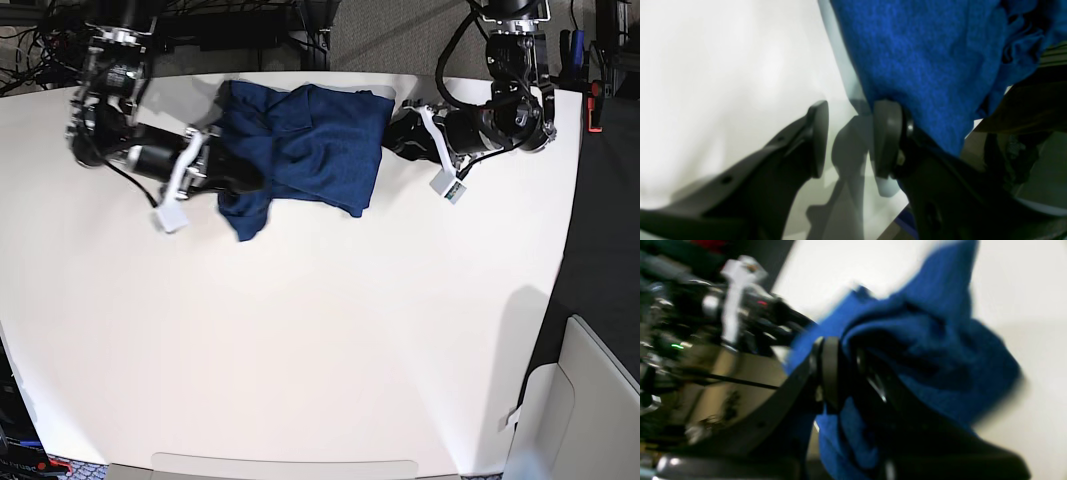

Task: Fold the T-shirt properly
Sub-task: 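Grasp the shirt end with the right gripper and fold it toward the left gripper, then tuck and press the folded bundle edges with the right gripper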

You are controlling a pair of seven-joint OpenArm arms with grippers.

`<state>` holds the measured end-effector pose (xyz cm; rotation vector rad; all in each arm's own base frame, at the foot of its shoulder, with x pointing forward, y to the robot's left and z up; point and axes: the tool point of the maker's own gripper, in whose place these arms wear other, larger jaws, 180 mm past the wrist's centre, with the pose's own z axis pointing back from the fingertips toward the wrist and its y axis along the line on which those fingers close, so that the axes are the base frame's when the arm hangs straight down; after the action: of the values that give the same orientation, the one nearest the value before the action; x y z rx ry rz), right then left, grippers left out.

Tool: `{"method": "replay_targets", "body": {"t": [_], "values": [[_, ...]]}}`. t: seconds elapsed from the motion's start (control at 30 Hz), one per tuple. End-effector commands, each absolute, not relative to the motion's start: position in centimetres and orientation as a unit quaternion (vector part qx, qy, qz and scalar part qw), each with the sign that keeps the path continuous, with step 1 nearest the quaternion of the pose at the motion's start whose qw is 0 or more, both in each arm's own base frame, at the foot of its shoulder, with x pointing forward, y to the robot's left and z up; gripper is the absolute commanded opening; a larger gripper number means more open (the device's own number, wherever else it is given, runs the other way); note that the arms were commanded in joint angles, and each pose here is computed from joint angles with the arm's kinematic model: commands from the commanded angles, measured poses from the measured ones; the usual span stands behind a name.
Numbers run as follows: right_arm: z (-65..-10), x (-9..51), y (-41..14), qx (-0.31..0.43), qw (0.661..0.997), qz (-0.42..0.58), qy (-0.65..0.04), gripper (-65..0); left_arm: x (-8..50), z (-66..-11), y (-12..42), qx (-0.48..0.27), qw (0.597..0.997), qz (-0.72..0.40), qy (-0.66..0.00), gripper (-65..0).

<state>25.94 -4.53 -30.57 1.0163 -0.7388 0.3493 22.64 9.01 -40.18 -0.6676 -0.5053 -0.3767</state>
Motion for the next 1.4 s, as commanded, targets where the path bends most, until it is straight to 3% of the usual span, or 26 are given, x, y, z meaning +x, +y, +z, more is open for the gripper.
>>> {"method": "replay_targets", "body": {"t": [0.0, 0.4, 0.6, 0.8, 0.93, 1.07, 1.37], "values": [[-28.6, 26.8, -3.6, 0.49, 0.77, 0.173, -0.369, -62.0, 22.8, -39.7, 9.3, -0.32, 0.894, -0.186, -0.252, -44.1], [-26.6, 27.1, 6.8, 0.579, 0.712, 0.22, -0.33, -62.0, 22.7, -39.8, 9.1, -0.322, 0.894, -0.185, -0.251, -44.1], [-27.8, 26.9, 8.3, 0.592, 0.715, 0.228, -0.295, -61.2, 22.7, -39.7, 8.5, -0.329, 0.891, -0.181, -0.254, -44.1], [-29.8, 25.3, 10.5, 0.588, 0.721, 0.284, -0.232, -43.3, 22.8, -39.7, 8.3, -0.332, 0.89, -0.179, -0.256, -44.1], [-29.9, 24.9, 11.4, 0.569, 0.722, 0.326, -0.222, -41.9, 23.0, -39.5, 8.3, -0.332, 0.889, -0.179, -0.261, -44.1], [-29.0, 26.3, 10.6, 0.562, 0.722, 0.324, -0.242, -41.9, 23.7, -39.1, 9.2, -0.327, 0.887, -0.168, -0.281, -44.1], [-26.9, 33.0, 0.8, 0.49, 0.758, 0.248, -0.353, -41.9, 24.9, -38.4, 13.6, -0.29, 0.897, -0.121, -0.311, -44.1]]}}
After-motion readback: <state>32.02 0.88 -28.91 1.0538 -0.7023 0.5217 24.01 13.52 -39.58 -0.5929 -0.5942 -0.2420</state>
